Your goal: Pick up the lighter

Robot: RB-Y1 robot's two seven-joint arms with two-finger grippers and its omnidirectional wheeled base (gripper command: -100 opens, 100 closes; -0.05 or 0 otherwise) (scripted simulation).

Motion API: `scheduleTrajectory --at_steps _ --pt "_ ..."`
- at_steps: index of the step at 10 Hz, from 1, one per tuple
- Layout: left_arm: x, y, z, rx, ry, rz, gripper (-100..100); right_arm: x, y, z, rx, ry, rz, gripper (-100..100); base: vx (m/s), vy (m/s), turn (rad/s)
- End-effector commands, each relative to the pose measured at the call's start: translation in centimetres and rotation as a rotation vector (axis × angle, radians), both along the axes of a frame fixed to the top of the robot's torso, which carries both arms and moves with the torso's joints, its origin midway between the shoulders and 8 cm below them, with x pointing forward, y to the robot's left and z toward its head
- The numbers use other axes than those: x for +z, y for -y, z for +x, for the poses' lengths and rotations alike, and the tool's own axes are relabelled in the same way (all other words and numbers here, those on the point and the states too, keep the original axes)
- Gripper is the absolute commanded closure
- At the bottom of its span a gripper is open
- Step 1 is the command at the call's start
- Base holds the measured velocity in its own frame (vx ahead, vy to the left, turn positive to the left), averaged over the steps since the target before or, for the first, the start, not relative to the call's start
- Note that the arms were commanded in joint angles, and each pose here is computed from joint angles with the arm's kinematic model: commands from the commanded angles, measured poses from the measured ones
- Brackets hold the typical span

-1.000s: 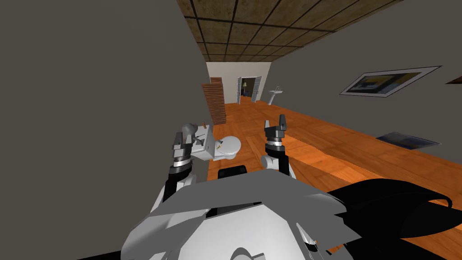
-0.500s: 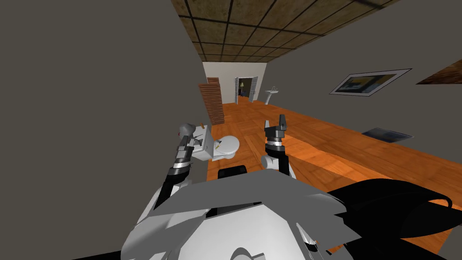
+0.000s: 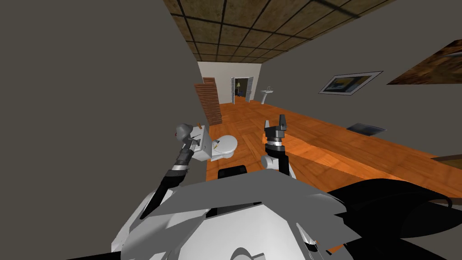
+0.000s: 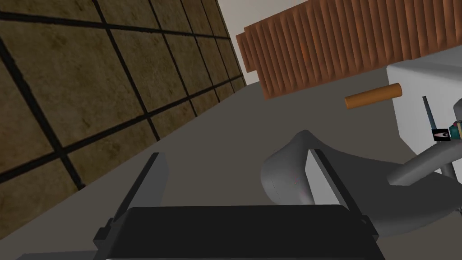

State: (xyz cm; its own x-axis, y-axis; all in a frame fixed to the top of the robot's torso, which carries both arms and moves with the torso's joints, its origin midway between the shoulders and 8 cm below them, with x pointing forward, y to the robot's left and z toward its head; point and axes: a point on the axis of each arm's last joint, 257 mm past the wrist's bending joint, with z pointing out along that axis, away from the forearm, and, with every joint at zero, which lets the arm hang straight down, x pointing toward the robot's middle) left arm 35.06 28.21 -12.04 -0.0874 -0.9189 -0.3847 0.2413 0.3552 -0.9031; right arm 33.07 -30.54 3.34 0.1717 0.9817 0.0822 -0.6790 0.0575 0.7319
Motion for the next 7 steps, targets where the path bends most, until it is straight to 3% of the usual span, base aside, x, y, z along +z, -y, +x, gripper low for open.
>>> scheduleTrajectory --at_steps 1,5,6,7 --pt "-2.6 -0.7 -0.3 0.000 -0.090 0.031 -100 0.0 0.0 0.0 0.000 0.000 0.000 0 -0.041 -0.013 -0.118" --pt "-7.9 -3.5 -1.1 0.013 -0.289 0.120 -100 0.0 0.0 0.0 0.000 0.000 0.000 0 -0.021 -0.013 -0.123" --pt "-8.1 -3.6 -1.1 0.012 -0.299 0.128 -100 0.0 0.0 0.0 0.000 0.000 0.000 0 0.003 -0.013 -0.026" --pt "-9.4 -4.6 -1.4 0.020 -0.349 0.158 -100 0.0 0.0 0.0 0.000 0.000 0.000 0 0.007 -0.015 -0.077"
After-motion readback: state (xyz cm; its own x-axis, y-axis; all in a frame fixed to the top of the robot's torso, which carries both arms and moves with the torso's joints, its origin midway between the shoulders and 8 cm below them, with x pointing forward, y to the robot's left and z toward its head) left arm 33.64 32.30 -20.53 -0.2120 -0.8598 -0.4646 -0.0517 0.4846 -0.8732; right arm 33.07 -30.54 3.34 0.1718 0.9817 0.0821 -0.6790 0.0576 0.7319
